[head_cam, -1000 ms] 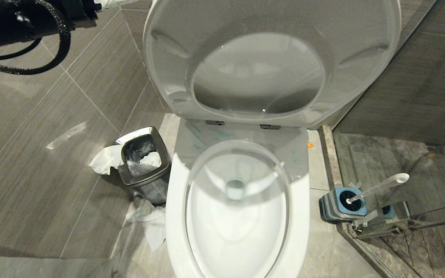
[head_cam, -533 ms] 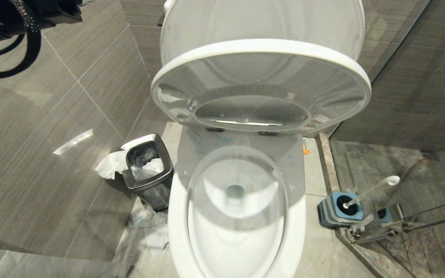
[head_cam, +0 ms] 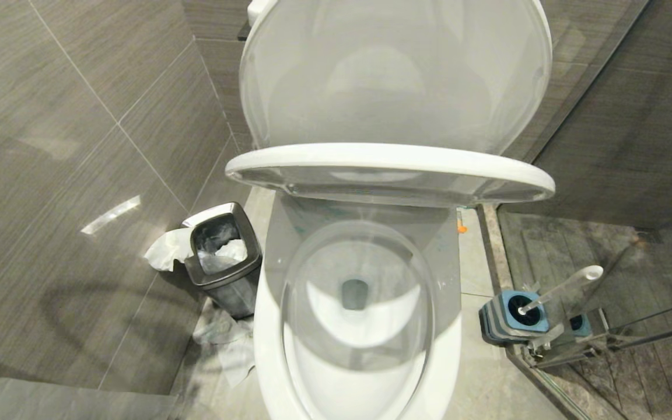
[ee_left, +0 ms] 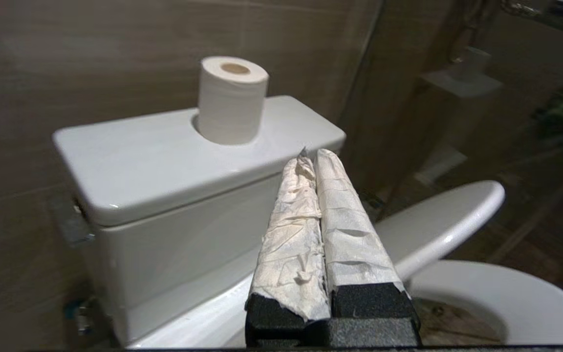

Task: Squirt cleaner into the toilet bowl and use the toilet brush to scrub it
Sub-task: Close the toilet lid

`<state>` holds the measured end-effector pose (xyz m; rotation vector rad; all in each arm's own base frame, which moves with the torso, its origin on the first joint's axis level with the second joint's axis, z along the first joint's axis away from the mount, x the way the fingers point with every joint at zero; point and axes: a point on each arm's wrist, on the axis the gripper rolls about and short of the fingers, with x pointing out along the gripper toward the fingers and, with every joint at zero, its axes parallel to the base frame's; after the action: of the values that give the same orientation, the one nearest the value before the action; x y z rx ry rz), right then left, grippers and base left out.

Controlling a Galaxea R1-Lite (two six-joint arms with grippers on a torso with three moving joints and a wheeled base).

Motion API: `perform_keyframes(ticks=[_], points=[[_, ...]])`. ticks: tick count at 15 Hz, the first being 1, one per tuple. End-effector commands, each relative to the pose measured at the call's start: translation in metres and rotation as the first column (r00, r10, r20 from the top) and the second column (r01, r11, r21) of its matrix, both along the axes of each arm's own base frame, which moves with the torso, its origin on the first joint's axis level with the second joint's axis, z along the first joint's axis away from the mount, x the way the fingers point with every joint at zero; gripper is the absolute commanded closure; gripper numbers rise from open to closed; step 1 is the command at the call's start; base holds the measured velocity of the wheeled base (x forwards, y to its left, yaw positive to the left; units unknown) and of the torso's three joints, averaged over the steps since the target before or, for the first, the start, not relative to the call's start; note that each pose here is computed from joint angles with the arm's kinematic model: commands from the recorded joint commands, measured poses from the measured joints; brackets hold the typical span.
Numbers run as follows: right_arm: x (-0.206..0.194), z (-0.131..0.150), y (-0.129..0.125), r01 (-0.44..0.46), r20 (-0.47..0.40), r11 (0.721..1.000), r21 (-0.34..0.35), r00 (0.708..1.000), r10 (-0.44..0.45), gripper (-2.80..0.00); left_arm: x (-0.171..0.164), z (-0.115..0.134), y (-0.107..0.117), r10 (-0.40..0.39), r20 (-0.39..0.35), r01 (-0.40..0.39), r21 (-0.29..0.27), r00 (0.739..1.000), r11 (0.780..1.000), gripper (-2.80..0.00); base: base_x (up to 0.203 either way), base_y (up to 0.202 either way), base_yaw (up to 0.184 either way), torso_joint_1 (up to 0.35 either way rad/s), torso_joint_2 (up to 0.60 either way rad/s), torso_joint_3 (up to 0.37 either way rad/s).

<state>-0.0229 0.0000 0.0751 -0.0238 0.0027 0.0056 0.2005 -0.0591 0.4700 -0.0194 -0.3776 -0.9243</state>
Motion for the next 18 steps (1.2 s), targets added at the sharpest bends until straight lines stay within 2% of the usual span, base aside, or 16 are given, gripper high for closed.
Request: perform_keyframes(ticks=[1, 2, 3, 4, 5, 6, 8, 9, 11, 13, 15, 18], points=[[0.0, 0.0, 0.0, -0.001, 0.0, 1.0, -0.001, 1.0, 0.001, 0.0, -0.029, 0.015, 0.01, 0.038, -0.031, -0.038, -0.005, 0.999, 0.999, 0.0, 0.0, 0.0, 0.0, 0.0, 0.0, 0.0], [0.0, 0.0, 0.0, -0.001, 0.0, 1.0, -0.001, 1.0, 0.001, 0.0, -0.045, 0.014, 0.014, 0.056, -0.078, -0.056, 0.003, 0.995, 0.998, 0.0, 0.0, 0.0, 0.0, 0.0, 0.0, 0.0], [0.0, 0.0, 0.0, -0.001, 0.0, 1.0, -0.001, 1.0, 0.001, 0.0, -0.05, 0.011, 0.016, 0.108, -0.113, -0.107, 0.016, 0.988, 0.994, 0.0, 0.0, 0.0, 0.0, 0.0, 0.0, 0.0], [0.0, 0.0, 0.0, -0.001, 0.0, 1.0, -0.001, 1.0, 0.001, 0.0, -0.052, 0.01, 0.017, 0.188, -0.086, -0.185, 0.044, 0.978, 0.982, 0.0, 0.0, 0.0, 0.0, 0.0, 0.0, 0.0], [0.0, 0.0, 0.0, -0.001, 0.0, 1.0, -0.001, 1.0, 0.001, 0.0, -0.051, 0.008, 0.016, 0.285, -0.038, -0.28, 0.089, 0.958, 0.956, 0.0, 0.0, 0.0, 0.0, 0.0, 0.0, 0.0], [0.0, 0.0, 0.0, -0.001, -0.002, 1.0, -0.001, 1.0, 0.001, 0.0, -0.052, 0.006, 0.011, 0.324, -0.017, -0.32, 0.117, 0.946, 0.94, 0.0, 0.0, 0.0, 0.0, 0.0, 0.0, 0.0], [0.0, 0.0, 0.0, -0.001, 0.0, 1.0, -0.001, 1.0, 0.001, 0.0, -0.057, 0.0, -0.005, 0.298, -0.054, -0.287, 0.154, 0.953, 0.945, 0.0, 0.0, 0.0, 0.0, 0.0, 0.0, 0.0], [0.0, 0.0, 0.0, -0.001, 0.0, 1.0, -0.001, 1.0, 0.001, 0.0, -0.059, -0.007, -0.011, 0.286, -0.097, -0.262, 0.202, 0.953, 0.943, 0.0, 0.0, 0.0, 0.0, 0.0, 0.0, 0.0], [0.0, 0.0, 0.0, -0.001, 0.0, 1.0, -0.001, 1.0, 0.001, 0.0, -0.062, -0.019, -0.018, 0.271, -0.114, -0.222, 0.327, 0.956, 0.919, 0.0, 0.0, 0.0, 0.0, 0.0, 0.0, 0.0], [0.0, 0.0, 0.0, -0.001, 0.0, 1.0, -0.001, 1.0, 0.001, 0.0, -0.067, -0.027, -0.031, 0.2, -0.127, -0.136, 0.39, 0.972, 0.911, 0.0, 0.0, 0.0, 0.0, 0.0, 0.0, 0.0], [0.0, 0.0, 0.0, -0.001, 0.0, 1.0, -0.001, 1.0, 0.001, 0.0, -0.061, -0.037, -0.046, 0.154, -0.134, -0.075, 0.467, 0.979, 0.881, 0.0, 0.0, 0.0, 0.0, 0.0, 0.0, 0.0], [0.0, 0.0, 0.0, -0.001, 0.0, 1.0, -0.001, 1.0, 0.001, 0.0, -0.04, -0.044, -0.07, 0.158, -0.128, -0.078, 0.48, 0.979, 0.874, 0.0, 0.0, 0.0, 0.0, 0.0, 0.0, 0.0]])
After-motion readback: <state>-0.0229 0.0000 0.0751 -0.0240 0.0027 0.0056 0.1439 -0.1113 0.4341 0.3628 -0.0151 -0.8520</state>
